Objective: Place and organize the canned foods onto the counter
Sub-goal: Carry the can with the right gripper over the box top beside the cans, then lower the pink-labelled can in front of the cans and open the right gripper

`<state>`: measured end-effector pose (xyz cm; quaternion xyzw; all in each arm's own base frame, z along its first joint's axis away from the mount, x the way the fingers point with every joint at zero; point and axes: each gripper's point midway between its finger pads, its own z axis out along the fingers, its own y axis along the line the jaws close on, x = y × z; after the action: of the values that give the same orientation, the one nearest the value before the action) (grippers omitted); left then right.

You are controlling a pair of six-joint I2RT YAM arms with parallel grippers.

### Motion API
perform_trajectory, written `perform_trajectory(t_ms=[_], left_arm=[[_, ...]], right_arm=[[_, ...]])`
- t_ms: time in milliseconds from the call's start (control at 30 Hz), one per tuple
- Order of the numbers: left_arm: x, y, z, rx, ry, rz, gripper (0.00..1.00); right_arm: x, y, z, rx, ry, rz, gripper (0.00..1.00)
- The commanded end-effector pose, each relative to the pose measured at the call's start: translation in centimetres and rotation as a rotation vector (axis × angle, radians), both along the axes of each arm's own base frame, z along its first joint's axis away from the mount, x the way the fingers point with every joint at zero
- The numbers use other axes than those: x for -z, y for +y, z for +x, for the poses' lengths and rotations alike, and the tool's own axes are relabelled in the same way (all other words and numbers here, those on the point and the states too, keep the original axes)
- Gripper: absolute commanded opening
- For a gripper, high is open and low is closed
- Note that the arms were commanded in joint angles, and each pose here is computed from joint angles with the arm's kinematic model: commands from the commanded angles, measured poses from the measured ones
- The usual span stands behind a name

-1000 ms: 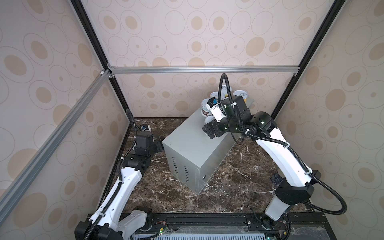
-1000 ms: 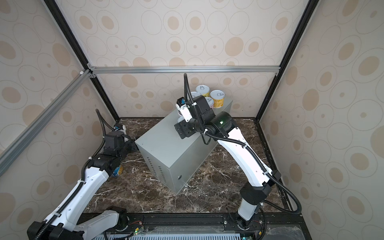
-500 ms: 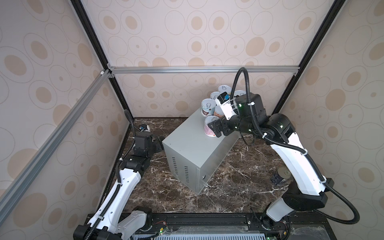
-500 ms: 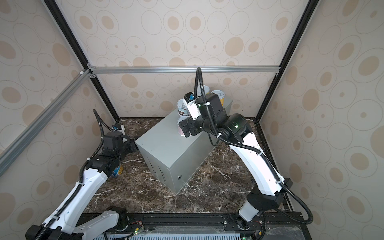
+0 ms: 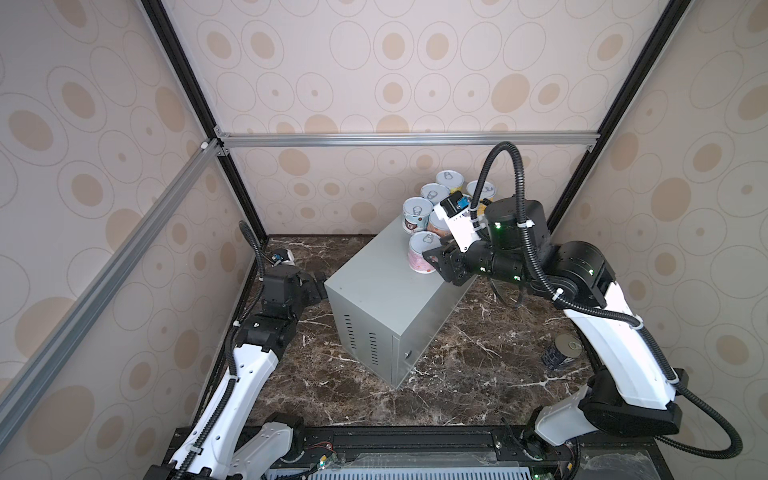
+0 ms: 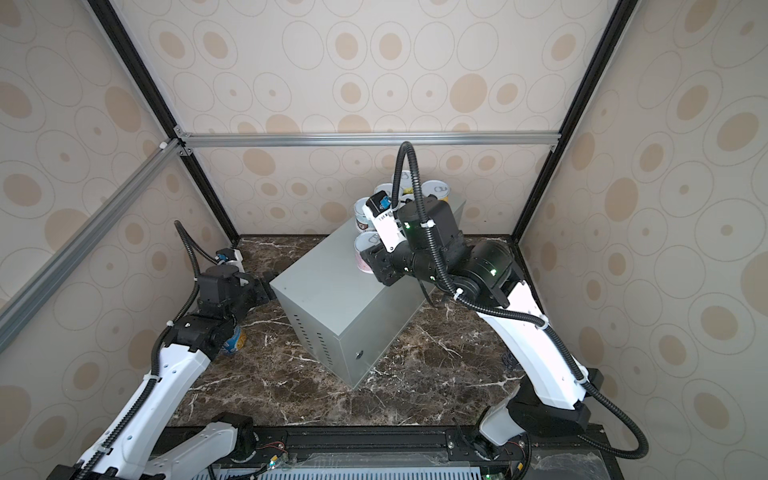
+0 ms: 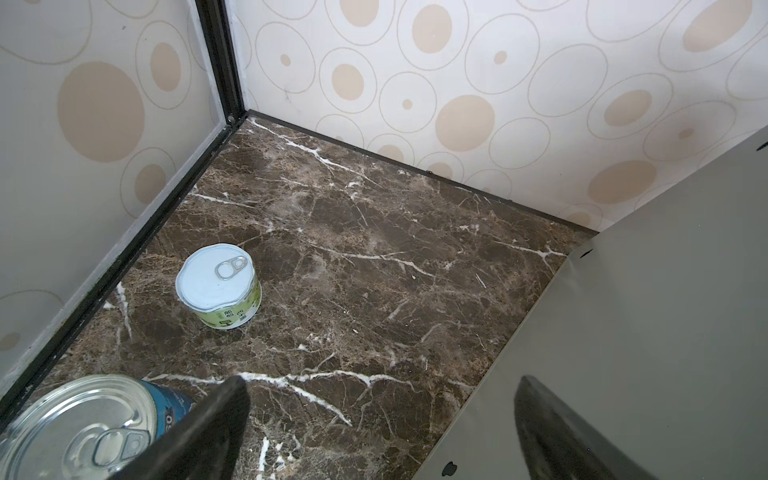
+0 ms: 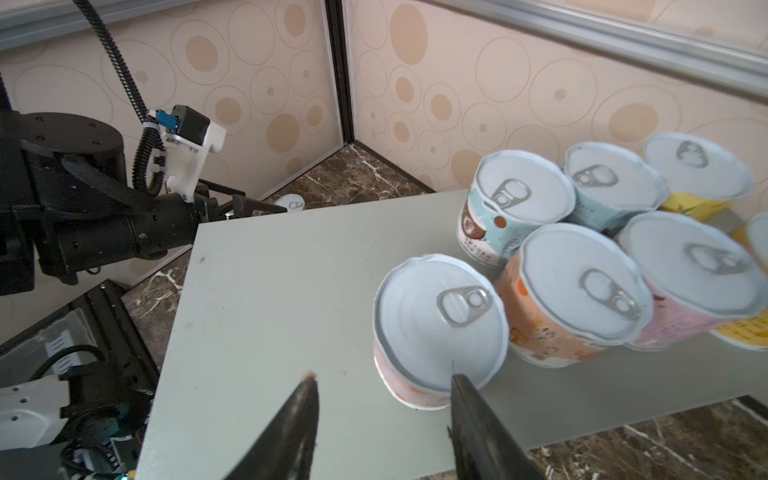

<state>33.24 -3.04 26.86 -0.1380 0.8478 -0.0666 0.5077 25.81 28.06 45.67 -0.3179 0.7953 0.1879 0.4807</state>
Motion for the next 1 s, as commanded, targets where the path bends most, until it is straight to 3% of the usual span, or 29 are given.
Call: perform_trajectory(t_ms=[0, 167, 733, 967], left_arm=[[0.1, -0.1, -0.8, 0.011, 0.012, -0.014, 0.99], [0.6, 0.0, -0.9, 0.005, 0.021, -0.007, 0.99], [2.0, -0.2, -0.2, 0.011, 0.042, 0.004, 1.00], [1.9, -0.3, 0.2, 0.015, 0.043, 0.004, 0.99]], right_arm=[[0.5, 0.9, -0.3, -0.012, 0.013, 0.018, 0.45], [1.9, 2.1, 0.1, -0.018, 0.043, 0.023, 0.40], [3.4, 3.5, 3.3, 0.059, 0.013, -0.035, 0.40], [3.3, 4.0, 3.1, 0.021, 0.008, -0.053, 0.42]])
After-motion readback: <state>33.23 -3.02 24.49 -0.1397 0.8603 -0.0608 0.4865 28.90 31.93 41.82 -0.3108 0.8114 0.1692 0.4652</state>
